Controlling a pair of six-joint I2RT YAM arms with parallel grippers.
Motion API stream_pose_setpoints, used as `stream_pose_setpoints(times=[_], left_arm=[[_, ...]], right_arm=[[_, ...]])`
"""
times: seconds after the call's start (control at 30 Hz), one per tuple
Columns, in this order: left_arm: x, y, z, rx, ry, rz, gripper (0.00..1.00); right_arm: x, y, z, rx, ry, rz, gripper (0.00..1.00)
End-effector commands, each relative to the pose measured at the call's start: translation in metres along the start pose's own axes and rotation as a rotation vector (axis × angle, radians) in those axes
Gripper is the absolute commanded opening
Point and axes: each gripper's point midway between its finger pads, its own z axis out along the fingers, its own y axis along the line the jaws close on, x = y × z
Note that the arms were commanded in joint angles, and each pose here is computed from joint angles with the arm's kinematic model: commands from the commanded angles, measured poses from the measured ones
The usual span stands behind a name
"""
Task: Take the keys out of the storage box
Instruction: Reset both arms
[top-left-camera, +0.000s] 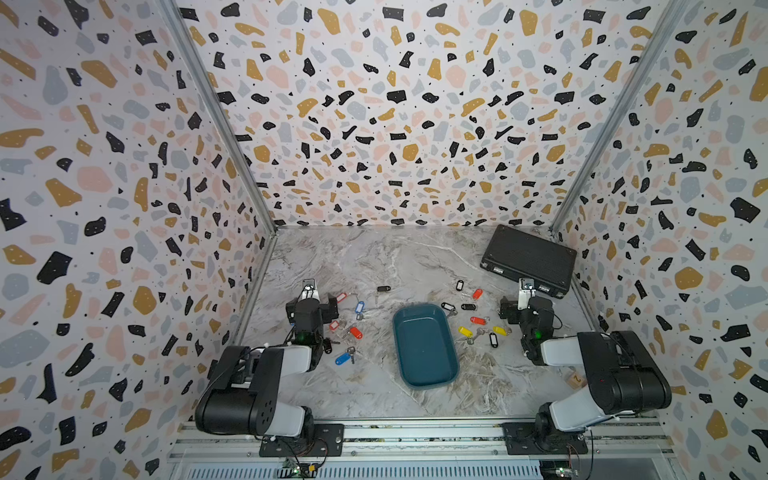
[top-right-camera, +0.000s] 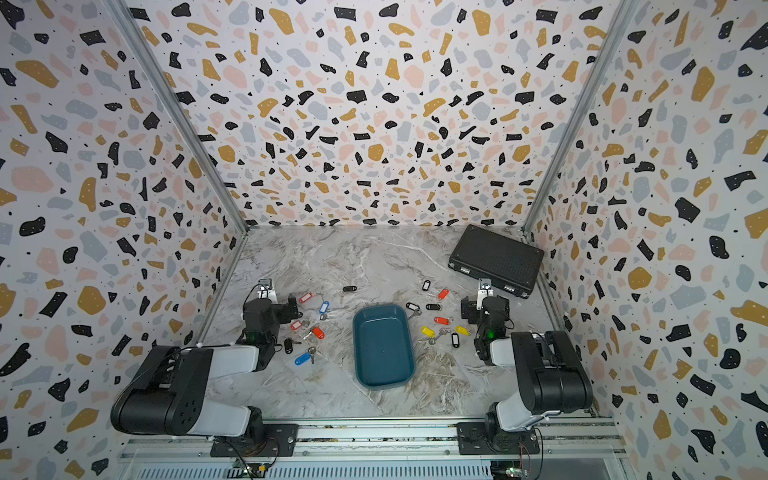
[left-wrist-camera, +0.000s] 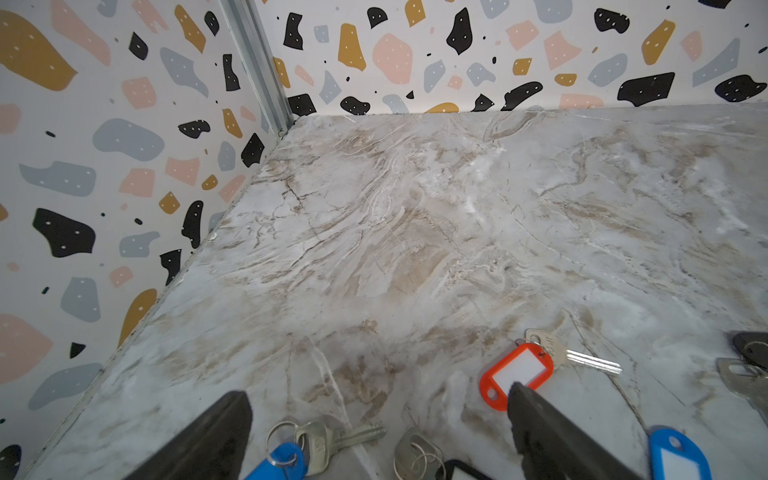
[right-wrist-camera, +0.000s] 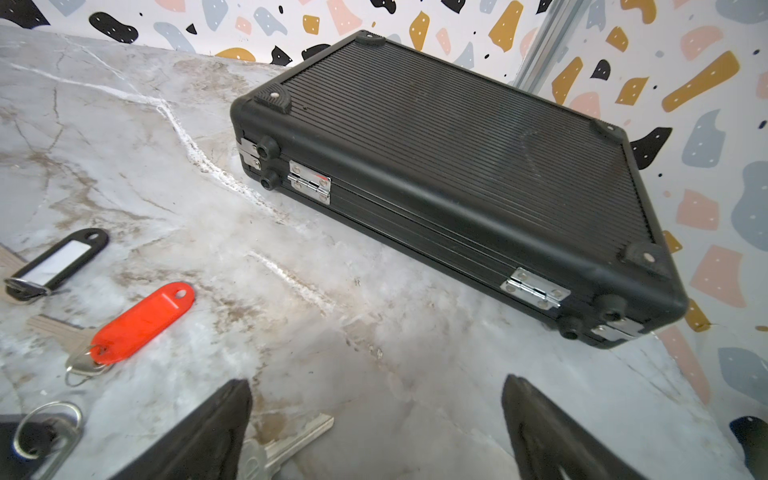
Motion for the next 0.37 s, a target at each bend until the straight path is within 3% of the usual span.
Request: stream_pose_setpoints(times=[0.0, 0.33], left_arm=[[-0.0097, 0.0012, -0.0007, 0.002, -0.043, -0.021, 1.00], [-0.0105, 0.0008, -0.0013, 0.006, -0.047, -0.023, 1.00]], right_arm=[[-0.0077, -0.0030, -0.0010, 0.009, -0.024, 0.008, 0.99], [-0.0076, -0.0028, -0.0010, 0.009, -0.024, 0.007, 0.99]])
